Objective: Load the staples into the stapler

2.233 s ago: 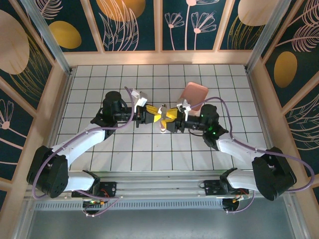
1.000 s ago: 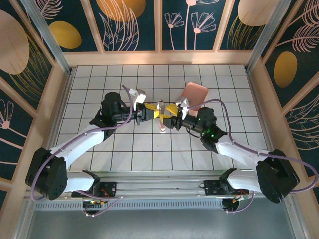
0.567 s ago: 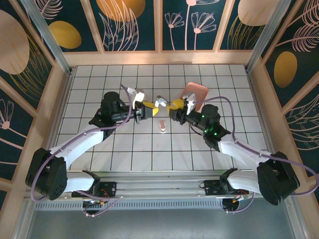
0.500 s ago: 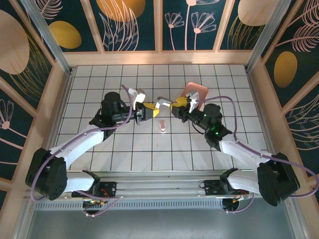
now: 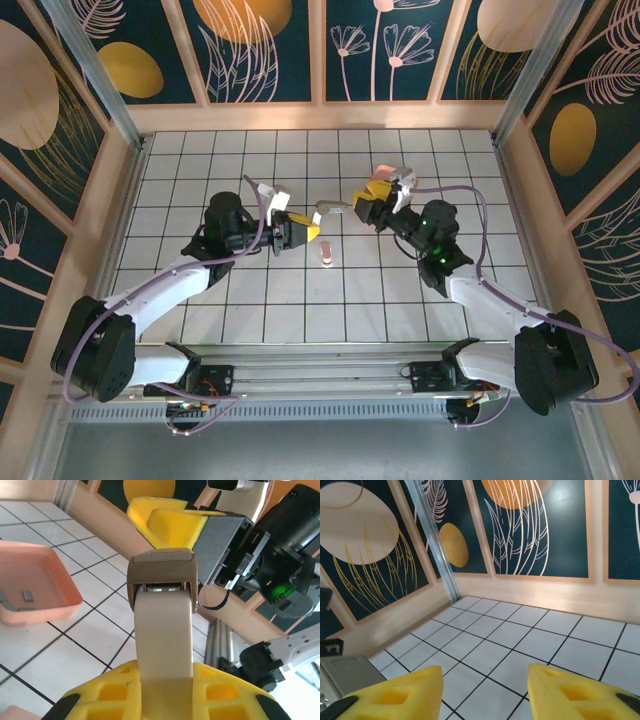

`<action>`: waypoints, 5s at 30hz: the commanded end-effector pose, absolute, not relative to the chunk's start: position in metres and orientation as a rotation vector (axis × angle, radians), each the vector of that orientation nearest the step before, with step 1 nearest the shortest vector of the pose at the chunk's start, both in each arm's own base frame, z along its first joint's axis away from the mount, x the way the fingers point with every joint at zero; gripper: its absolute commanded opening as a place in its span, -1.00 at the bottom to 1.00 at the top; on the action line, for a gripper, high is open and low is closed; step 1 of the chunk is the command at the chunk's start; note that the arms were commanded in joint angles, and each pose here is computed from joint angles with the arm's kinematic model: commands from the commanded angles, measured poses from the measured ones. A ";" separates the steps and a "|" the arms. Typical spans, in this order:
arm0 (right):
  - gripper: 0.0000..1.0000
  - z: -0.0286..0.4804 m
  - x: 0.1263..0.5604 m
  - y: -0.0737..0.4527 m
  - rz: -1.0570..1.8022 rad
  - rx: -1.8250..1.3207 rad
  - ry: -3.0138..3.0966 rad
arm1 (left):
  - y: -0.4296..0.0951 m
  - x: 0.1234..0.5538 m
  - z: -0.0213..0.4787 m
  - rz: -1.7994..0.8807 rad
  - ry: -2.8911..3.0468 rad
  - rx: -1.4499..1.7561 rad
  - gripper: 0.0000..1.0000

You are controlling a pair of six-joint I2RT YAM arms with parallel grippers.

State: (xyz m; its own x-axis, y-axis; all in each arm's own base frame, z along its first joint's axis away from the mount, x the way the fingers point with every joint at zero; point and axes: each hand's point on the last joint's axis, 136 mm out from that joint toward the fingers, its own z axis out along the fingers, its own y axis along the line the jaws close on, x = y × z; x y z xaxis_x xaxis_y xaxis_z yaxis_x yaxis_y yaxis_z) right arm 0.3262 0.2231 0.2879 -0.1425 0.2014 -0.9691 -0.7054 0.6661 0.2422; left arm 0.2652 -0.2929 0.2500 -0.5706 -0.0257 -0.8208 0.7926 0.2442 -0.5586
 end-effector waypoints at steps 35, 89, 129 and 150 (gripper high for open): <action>-0.22 0.243 0.287 0.296 0.444 -1.438 1.448 | -0.301 0.257 0.230 -1.498 2.123 0.719 -0.92; -0.66 0.210 0.253 0.286 1.292 -0.657 1.929 | -0.281 0.287 0.240 -0.929 1.924 1.045 0.42; -0.70 0.202 0.239 0.289 1.608 -0.468 1.896 | -0.317 0.274 0.248 -1.072 1.699 1.281 -0.87; 0.08 0.184 0.283 0.144 1.165 0.148 2.154 | -0.374 0.308 0.154 -0.712 2.047 1.514 -1.00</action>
